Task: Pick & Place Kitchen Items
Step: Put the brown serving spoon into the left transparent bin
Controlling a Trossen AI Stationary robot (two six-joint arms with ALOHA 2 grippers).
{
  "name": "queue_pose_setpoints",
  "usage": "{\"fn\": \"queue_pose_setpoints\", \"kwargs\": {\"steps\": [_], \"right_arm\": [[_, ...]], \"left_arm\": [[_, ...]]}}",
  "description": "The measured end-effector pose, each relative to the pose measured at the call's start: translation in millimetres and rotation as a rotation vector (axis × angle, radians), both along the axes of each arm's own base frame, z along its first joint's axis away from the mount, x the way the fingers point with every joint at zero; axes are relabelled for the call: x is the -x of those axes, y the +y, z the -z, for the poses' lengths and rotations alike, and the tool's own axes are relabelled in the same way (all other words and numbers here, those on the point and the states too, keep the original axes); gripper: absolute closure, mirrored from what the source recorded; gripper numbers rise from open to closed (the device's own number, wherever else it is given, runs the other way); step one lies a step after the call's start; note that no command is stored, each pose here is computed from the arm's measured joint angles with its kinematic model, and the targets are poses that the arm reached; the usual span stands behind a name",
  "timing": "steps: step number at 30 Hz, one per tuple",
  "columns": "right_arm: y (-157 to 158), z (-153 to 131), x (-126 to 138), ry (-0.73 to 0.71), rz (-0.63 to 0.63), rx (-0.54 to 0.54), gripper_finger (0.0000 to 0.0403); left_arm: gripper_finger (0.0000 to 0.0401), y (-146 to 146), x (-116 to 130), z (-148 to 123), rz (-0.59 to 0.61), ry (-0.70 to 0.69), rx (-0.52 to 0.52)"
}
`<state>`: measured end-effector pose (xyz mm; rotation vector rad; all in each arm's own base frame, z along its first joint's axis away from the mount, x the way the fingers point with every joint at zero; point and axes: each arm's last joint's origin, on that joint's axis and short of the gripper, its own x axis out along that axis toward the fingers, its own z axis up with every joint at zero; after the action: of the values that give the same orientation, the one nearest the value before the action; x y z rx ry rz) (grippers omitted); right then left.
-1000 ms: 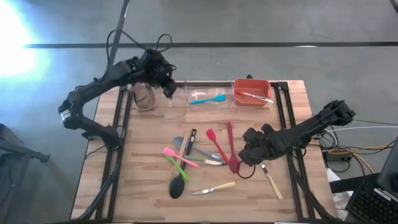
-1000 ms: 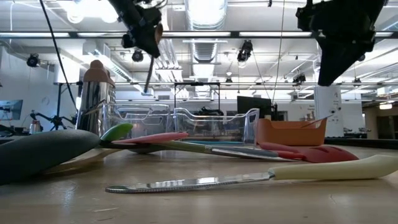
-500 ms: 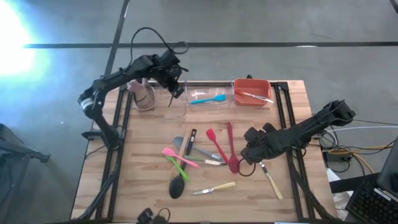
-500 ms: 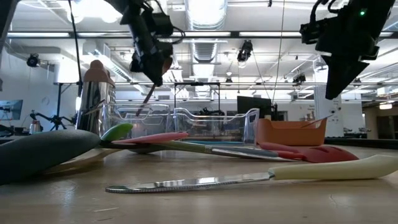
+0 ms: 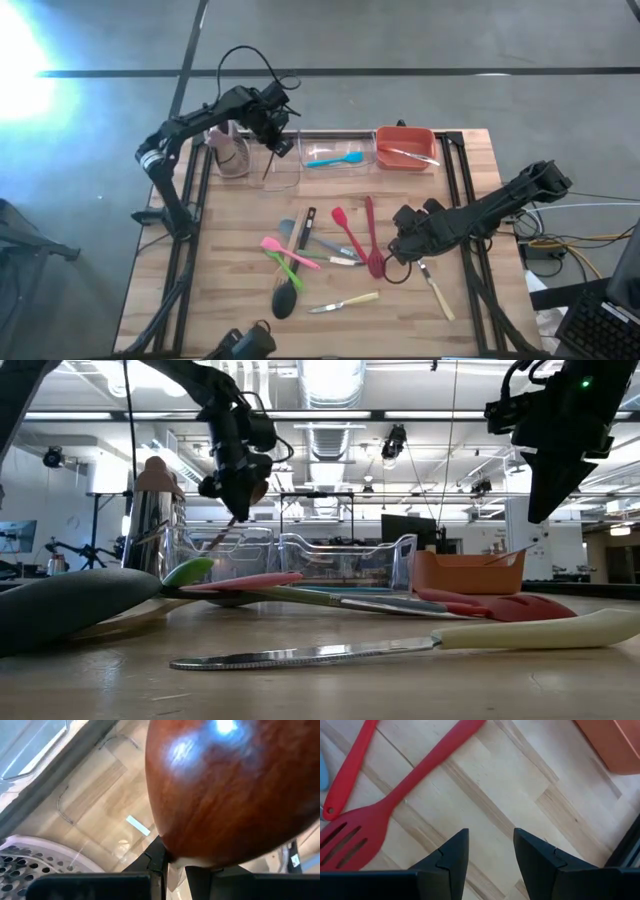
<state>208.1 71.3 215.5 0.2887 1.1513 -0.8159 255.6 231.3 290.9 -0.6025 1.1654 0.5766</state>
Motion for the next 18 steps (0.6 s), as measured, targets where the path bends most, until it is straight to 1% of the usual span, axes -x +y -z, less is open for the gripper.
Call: {"fn": "queue_pose_setpoints", "kwargs": {"steps": [6, 18], "right_arm": [[0, 0, 0, 0.001, -0.001, 0.000, 0.0259], [0, 0, 0, 0.001, -0.003, 0.004, 0.0266]], "left_arm": [[0.0356, 7, -3, 23, 0.022, 0.064, 0.103], [0.0357, 23, -6, 53, 0.020, 0.116, 0.169]]}}
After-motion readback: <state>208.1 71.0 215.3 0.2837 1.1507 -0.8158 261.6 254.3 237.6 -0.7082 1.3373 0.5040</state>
